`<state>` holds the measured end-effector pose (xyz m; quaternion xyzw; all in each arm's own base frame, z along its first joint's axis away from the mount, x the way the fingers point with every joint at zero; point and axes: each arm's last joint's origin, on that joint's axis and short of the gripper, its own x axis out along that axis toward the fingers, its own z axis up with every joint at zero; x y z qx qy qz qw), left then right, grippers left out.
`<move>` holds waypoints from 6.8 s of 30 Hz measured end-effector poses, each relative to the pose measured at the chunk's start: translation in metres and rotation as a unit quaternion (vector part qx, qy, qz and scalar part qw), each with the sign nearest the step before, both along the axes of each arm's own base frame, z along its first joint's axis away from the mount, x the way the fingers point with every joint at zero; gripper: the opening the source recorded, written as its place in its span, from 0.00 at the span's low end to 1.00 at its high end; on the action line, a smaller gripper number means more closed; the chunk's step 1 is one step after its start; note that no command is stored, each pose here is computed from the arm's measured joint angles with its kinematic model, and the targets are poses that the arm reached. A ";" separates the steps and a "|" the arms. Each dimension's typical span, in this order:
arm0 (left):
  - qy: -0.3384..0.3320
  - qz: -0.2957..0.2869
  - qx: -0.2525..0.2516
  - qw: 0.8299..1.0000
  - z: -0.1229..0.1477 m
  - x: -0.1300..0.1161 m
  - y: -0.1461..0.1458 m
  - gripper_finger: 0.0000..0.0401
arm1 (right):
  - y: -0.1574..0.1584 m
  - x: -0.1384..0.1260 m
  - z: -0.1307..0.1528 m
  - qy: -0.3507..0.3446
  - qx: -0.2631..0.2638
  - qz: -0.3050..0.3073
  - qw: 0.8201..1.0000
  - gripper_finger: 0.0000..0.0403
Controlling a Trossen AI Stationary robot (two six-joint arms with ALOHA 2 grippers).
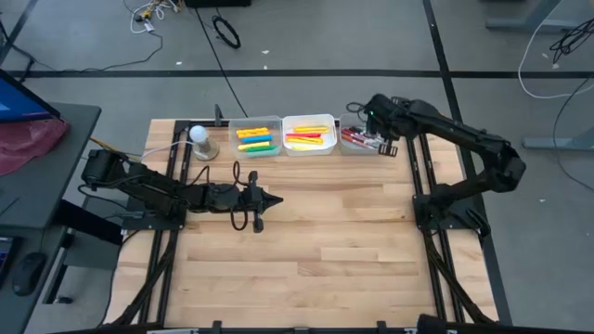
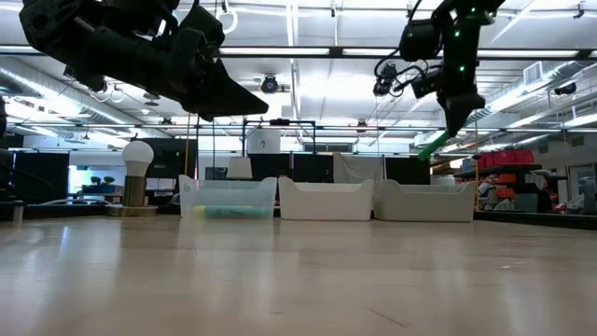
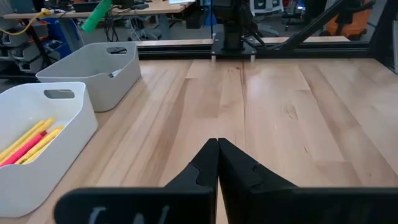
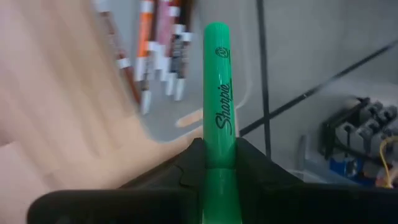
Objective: Pick & Place Markers
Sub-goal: Put the green highlighter pen into the transparent bin
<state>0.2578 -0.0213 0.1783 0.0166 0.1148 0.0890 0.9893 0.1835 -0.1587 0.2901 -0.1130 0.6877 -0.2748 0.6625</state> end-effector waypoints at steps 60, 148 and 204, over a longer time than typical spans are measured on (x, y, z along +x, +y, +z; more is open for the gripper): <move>-0.333 -0.105 0.043 0.936 0.067 0.035 0.012 0.19 | 0.168 0.123 -0.067 -0.740 0.100 0.325 0.580 0.19; 0.280 0.225 -0.092 0.929 0.003 -0.037 0.258 0.20 | 0.156 0.096 -0.074 -0.621 0.081 0.165 0.762 0.25; 0.296 0.128 -0.132 0.937 -0.022 -0.023 0.250 0.01 | 0.155 0.096 -0.073 -0.622 0.074 0.165 0.762 0.25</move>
